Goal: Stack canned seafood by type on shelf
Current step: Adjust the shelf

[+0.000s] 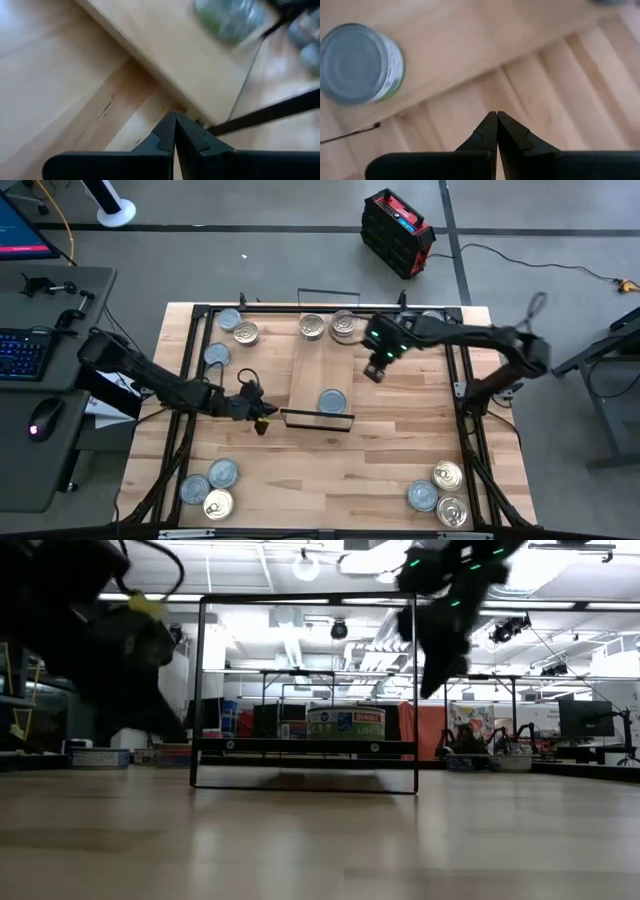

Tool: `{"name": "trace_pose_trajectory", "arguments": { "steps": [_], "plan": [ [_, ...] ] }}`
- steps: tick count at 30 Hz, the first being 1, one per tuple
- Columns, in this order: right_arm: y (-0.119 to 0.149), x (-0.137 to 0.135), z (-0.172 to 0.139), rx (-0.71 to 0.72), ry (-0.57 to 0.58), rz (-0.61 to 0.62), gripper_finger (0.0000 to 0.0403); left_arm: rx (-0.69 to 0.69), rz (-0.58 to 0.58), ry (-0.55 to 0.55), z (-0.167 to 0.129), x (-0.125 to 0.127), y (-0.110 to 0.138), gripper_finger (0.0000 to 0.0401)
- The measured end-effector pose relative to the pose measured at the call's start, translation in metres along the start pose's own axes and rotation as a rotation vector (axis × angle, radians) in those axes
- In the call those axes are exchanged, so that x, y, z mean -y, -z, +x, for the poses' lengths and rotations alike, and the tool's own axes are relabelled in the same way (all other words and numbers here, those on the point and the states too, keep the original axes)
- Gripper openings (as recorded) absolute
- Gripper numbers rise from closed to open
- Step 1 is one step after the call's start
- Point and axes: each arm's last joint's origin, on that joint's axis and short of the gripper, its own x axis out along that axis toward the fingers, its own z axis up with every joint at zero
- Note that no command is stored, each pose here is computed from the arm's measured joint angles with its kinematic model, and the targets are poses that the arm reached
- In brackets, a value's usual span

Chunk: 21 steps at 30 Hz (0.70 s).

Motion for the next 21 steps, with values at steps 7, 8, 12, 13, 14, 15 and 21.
{"name": "trace_pose_trajectory", "arguments": {
  "steps": [7,8,12,13,14,15,21],
  "plan": [
    [0.043,-0.010,-0.029,0.153,0.031,0.098,0.0000,-0.099,0.064,0.035,0.022,0.010,-0.006,0.0000],
    [0.046,-0.011,-0.033,0.170,0.036,0.103,0.0000,-0.104,0.083,0.038,0.024,0.012,-0.008,0.0000],
    [0.056,-0.013,-0.046,0.223,0.046,0.115,0.0000,-0.136,0.127,0.044,0.031,0.018,-0.011,0.0000],
    [0.057,-0.013,-0.049,0.234,0.047,0.116,0.0000,-0.134,0.127,0.046,0.033,0.020,-0.012,0.0000],
    [0.058,-0.013,-0.052,0.240,0.048,0.115,0.0000,-0.132,0.128,0.048,0.034,0.021,-0.013,0.0000],
    [0.059,-0.013,-0.054,0.249,0.045,0.114,0.0000,-0.128,0.131,0.051,0.034,0.023,-0.014,0.0000],
    [0.061,-0.012,-0.061,0.278,0.053,0.096,0.0000,-0.096,0.174,0.066,0.039,0.032,-0.024,0.0000]
  ]
}}
